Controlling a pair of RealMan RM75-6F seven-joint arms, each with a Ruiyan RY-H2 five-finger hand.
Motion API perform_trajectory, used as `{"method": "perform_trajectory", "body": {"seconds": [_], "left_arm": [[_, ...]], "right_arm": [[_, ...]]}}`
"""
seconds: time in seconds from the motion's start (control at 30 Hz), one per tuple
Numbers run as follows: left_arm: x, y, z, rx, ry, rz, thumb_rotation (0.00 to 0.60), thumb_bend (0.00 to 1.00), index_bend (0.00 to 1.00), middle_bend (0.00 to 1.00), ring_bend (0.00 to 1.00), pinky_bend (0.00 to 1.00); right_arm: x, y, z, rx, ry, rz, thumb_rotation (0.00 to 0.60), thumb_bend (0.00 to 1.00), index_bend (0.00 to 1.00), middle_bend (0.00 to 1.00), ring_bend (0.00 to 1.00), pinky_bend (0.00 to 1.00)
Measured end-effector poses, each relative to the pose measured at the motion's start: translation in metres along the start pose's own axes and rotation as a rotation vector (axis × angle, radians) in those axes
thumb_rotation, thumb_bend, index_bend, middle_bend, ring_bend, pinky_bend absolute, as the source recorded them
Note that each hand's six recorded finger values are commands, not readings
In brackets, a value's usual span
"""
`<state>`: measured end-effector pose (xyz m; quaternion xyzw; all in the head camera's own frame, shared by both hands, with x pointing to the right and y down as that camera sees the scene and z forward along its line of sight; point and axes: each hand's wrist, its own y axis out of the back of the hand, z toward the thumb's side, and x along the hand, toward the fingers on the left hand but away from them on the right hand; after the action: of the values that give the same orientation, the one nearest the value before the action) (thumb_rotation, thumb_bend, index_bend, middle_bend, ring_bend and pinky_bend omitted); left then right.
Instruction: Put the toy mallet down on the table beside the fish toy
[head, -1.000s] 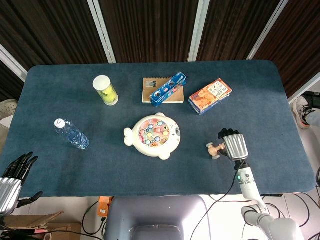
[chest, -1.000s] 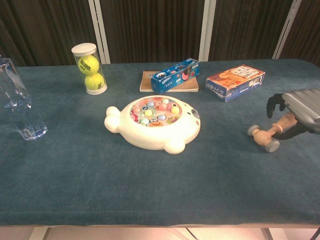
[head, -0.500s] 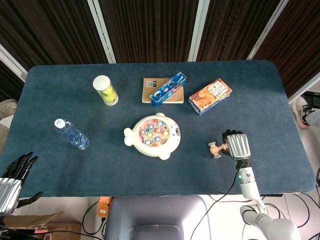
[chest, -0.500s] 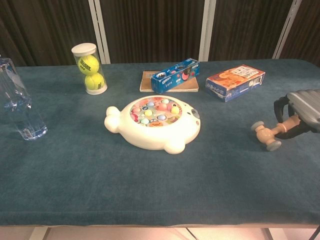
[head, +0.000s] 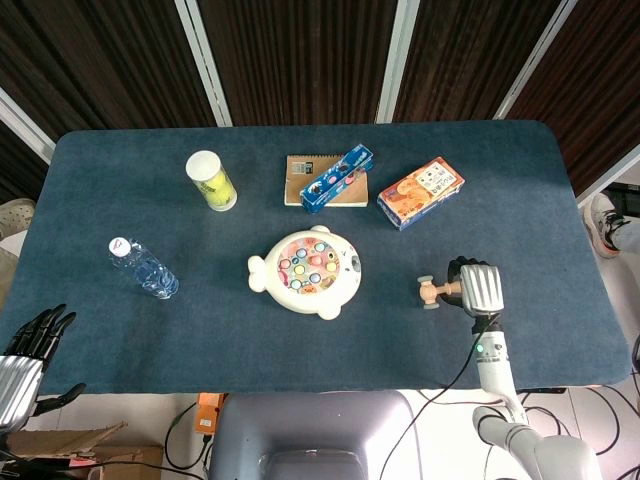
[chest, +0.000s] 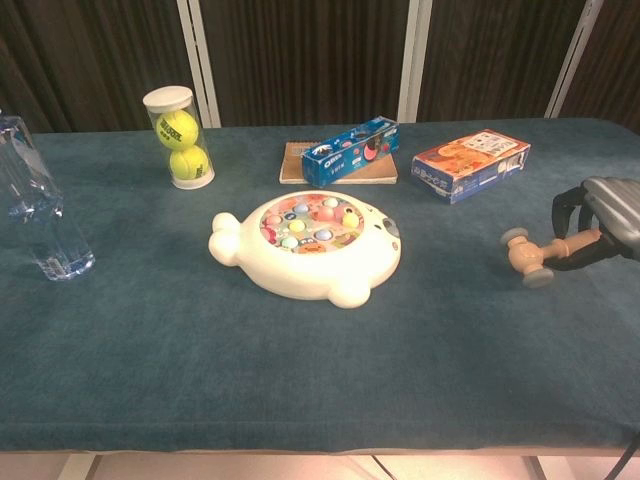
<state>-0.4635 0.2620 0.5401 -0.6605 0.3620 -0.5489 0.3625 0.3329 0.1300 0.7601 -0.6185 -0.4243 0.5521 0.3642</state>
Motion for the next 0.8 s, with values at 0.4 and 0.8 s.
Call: {"method": "perform_trajectory", "body": {"seconds": [0.4, 0.8], "left_arm": [[0.001, 0.000, 0.000, 0.000, 0.001, -0.002, 0.600, 0.08, 0.00, 0.00, 0.00, 0.15], [0.000, 0.001, -0.001, -0.001, 0.002, 0.002, 0.600, 0.08, 0.00, 0.00, 0.00, 0.15]], "right_arm": [[0.000, 0.003, -0.003, 0.063, 0.018, -0.019, 0.600, 0.24, 0.73, 0.55, 0.51, 0.59], [0.002, -0.003, -0.008, 0.099, 0.008, 0.015, 0.600, 0.24, 0.62, 0.54, 0.45, 0.57]]}}
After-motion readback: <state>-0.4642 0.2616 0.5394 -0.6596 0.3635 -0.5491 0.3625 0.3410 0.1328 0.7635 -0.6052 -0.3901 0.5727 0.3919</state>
